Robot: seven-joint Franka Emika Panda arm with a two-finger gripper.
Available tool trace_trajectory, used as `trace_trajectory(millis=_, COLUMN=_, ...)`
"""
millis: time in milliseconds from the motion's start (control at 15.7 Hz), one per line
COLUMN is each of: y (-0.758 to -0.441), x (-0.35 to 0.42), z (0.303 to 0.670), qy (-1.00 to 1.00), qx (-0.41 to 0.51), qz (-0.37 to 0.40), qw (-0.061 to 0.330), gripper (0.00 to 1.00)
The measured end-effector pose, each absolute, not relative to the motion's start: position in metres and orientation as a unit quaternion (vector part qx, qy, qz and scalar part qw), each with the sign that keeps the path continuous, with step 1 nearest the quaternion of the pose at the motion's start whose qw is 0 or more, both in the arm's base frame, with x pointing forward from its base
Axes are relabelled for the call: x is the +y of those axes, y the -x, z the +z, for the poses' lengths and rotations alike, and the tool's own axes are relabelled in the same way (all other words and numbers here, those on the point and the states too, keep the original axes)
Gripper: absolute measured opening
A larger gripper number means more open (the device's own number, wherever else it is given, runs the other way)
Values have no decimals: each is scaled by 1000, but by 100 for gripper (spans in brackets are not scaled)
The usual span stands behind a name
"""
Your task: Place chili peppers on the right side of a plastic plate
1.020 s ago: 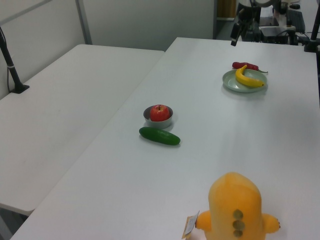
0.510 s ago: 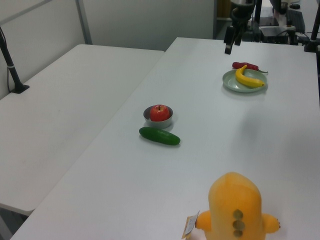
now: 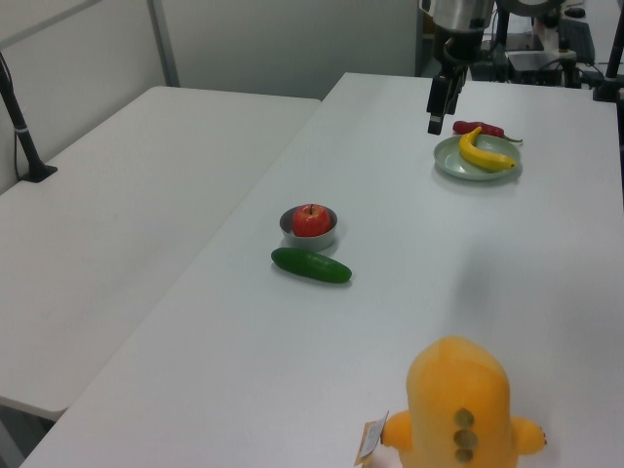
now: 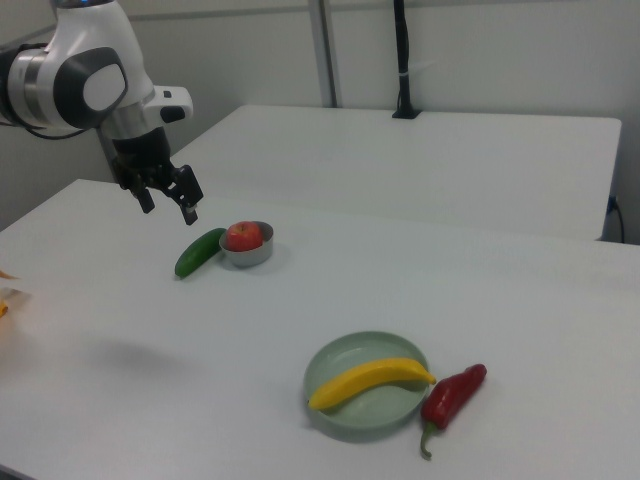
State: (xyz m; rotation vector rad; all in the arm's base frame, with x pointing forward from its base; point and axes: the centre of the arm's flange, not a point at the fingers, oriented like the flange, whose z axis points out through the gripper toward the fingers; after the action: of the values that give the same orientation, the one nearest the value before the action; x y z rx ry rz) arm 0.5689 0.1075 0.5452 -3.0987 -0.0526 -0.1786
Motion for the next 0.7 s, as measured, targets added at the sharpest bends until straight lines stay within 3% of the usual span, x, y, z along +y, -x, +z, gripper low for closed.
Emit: trace_trajectory(millis=701, y=-561, x=116, z=536, qy=998, qx=-62, qz=-28, qw=13, gripper=100)
